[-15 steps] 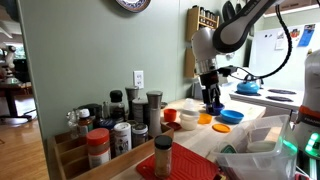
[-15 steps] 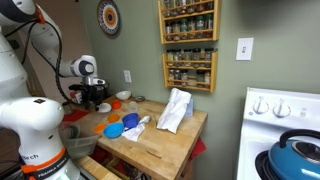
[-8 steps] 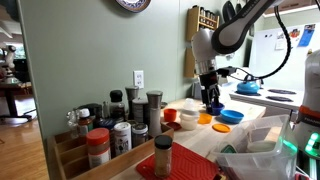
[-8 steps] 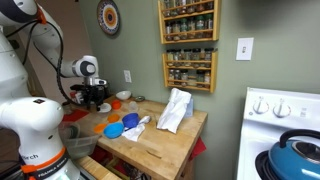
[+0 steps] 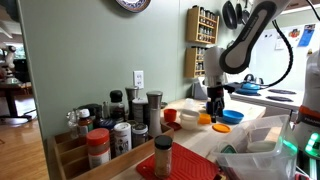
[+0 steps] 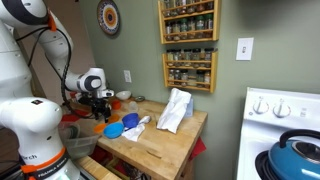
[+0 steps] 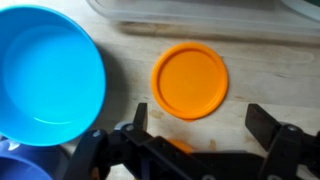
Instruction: Pick up the white paper cup lid and put it on the clear lunch box, pick up the orange lid and put it on the orange lunch box
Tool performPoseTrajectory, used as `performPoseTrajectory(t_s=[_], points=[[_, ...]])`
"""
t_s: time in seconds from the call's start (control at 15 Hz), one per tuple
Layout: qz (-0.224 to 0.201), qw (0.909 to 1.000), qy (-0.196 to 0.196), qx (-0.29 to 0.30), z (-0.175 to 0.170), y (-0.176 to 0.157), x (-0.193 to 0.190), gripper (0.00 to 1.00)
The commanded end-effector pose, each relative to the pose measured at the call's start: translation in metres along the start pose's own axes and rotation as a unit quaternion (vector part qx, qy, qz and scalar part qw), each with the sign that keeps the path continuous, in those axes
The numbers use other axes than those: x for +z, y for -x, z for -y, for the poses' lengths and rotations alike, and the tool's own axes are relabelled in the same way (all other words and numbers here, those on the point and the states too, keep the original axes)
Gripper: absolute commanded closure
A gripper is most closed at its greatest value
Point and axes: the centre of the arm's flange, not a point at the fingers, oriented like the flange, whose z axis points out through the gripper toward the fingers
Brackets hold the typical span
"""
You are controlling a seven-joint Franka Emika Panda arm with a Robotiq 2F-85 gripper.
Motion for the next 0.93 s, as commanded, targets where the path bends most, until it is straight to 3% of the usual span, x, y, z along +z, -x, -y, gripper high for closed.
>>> performPoseTrajectory(t_s=[0.0,0.87], points=[[-0.006,0.9999,-0.010,-0.005,-0.002,0.016,0.010,0.00],[0.042,0.9989,0.005,-0.018,-0.003,0.017,0.038,0.00]])
